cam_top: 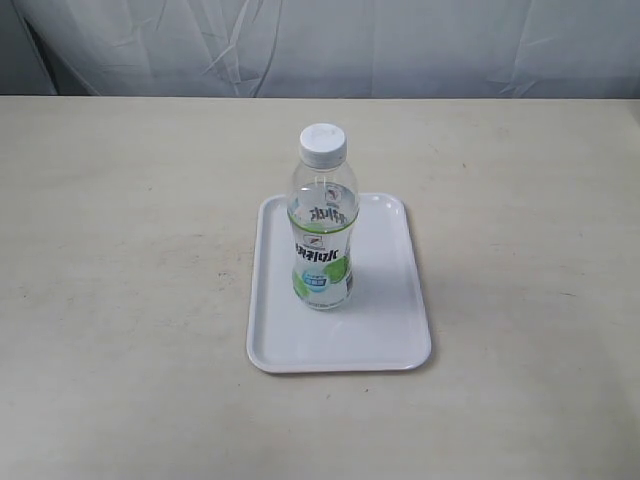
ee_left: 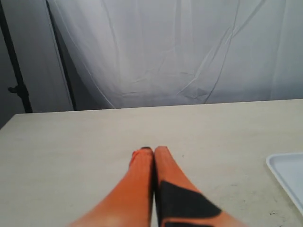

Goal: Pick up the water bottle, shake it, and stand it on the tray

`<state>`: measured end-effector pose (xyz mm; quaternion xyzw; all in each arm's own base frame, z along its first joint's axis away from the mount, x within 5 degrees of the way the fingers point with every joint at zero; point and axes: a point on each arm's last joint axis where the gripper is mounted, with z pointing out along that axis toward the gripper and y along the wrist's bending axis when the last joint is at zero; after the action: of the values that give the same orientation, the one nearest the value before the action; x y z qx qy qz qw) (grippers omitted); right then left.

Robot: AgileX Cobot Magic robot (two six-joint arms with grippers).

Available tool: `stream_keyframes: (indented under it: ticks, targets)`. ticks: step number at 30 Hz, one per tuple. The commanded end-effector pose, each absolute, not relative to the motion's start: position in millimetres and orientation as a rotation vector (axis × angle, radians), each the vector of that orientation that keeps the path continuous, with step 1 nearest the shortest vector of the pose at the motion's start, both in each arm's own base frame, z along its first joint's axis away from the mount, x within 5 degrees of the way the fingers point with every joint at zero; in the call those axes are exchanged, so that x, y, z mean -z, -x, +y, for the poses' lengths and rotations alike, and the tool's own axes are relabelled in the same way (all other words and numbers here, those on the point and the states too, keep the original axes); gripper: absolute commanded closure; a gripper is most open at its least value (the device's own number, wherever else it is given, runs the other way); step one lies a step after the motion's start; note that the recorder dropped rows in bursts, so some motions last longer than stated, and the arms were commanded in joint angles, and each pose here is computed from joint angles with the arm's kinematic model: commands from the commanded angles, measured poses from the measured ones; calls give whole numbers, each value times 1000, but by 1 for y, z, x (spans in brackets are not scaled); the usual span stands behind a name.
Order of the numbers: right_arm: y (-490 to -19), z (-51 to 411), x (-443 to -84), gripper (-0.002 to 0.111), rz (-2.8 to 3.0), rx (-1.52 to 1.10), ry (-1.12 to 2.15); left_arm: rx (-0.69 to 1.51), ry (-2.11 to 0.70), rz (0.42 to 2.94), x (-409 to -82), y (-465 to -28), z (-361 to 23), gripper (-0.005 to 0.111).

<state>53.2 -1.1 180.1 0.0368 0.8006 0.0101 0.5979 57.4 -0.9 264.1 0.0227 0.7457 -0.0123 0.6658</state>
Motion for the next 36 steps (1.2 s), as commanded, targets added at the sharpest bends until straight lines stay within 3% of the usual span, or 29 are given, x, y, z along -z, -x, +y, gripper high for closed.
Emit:
stream_keyframes:
  ticks: [1,22,36]
  targets:
    - [-53,-1,-181,105,1842,-28,-83,-27,-87,1646,-248,-49,-1,106]
    - [-53,-1,-181,105,1842,-28,-83,-37,-118,1786,-186,-54,-2,106]
    - [-53,-1,-181,105,1842,-28,-83,23,-70,1690,-194,-56,-4,106]
